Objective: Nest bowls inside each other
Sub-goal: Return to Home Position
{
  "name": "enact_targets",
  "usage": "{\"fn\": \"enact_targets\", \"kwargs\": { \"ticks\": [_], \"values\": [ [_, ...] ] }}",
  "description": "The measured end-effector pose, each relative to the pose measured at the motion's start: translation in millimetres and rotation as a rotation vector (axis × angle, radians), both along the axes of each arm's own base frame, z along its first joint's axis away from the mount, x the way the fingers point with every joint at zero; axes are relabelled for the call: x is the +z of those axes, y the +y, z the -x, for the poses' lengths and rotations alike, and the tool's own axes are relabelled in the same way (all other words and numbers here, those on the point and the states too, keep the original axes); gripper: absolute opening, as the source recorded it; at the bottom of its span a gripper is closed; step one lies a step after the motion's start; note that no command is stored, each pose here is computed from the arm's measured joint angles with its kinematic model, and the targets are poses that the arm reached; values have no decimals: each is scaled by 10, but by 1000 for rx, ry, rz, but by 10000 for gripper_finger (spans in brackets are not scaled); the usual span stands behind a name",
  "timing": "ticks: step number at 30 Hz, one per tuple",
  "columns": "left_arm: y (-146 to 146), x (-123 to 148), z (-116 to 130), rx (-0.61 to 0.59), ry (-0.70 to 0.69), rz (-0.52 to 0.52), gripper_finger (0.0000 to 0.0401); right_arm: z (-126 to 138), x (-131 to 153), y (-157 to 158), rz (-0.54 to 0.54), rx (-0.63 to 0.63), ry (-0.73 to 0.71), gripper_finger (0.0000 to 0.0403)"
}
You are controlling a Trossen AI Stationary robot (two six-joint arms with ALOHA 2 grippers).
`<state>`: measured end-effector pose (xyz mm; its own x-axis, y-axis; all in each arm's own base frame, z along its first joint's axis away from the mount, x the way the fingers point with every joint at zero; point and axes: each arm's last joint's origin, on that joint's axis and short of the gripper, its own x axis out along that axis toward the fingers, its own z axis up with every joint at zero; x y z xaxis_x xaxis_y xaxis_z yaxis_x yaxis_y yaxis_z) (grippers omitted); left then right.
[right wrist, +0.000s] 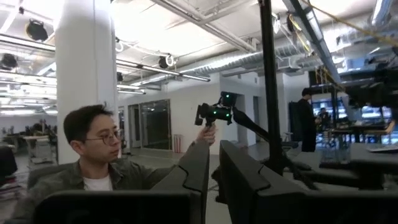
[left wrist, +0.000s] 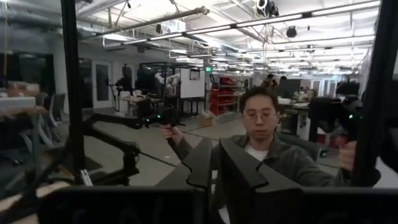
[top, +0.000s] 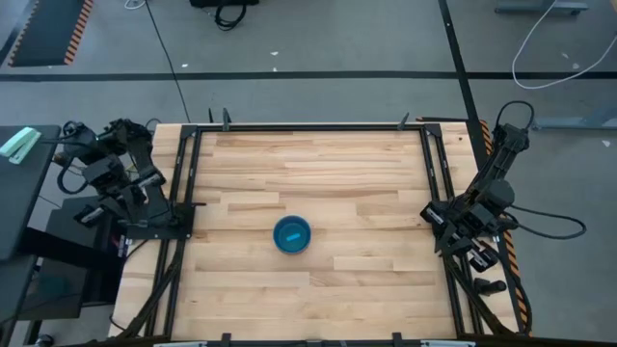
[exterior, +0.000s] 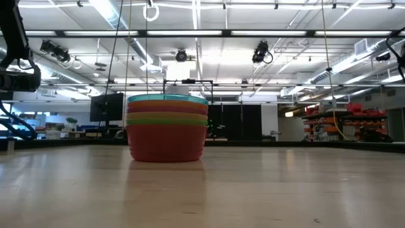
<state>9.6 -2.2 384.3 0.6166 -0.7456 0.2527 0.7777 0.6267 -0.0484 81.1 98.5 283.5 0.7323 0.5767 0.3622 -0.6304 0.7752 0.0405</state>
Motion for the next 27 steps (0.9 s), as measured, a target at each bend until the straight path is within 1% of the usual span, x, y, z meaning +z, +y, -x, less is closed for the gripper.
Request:
{"fn": "enact_targets", "kwargs": {
  "ticks": [2, 3, 6, 7, 9, 12, 14, 18, 23, 27],
  "values": [
    [-7, -1, 8, -44, 6, 5, 38, 13, -3, 17, 14, 70, -14, 48],
    [-17, -2, 21, -97, -6, -2, 38, 25, -2, 30, 29, 129, -33, 48],
    [-68, -17, 76, -317, -116, -58, 35, 77, -37, 71, 103, 325, -126, 48],
    [-88, -33, 88, -372, -153, -80, 33, 90, -52, 80, 116, 374, -139, 48],
    [-130, -79, 90, -438, -152, -93, 30, 95, -76, 86, 113, 407, -128, 48],
    [-214, -189, 53, -450, -80, -105, 27, 79, -146, 87, 90, 392, -68, 48],
    [-270, -254, 29, -456, -53, -105, 25, 76, -185, 88, 89, 389, -61, 48],
    [-340, -379, 0, -459, -46, -96, 28, 79, -233, 88, 89, 390, -69, 48],
    [-359, -548, -8, -460, -59, -55, 35, 89, -391, 73, 66, 389, -91, 48],
    [-339, -713, 0, -458, -68, -36, 34, 93, -530, 58, 39, 382, -61, 48]
  ]
}}
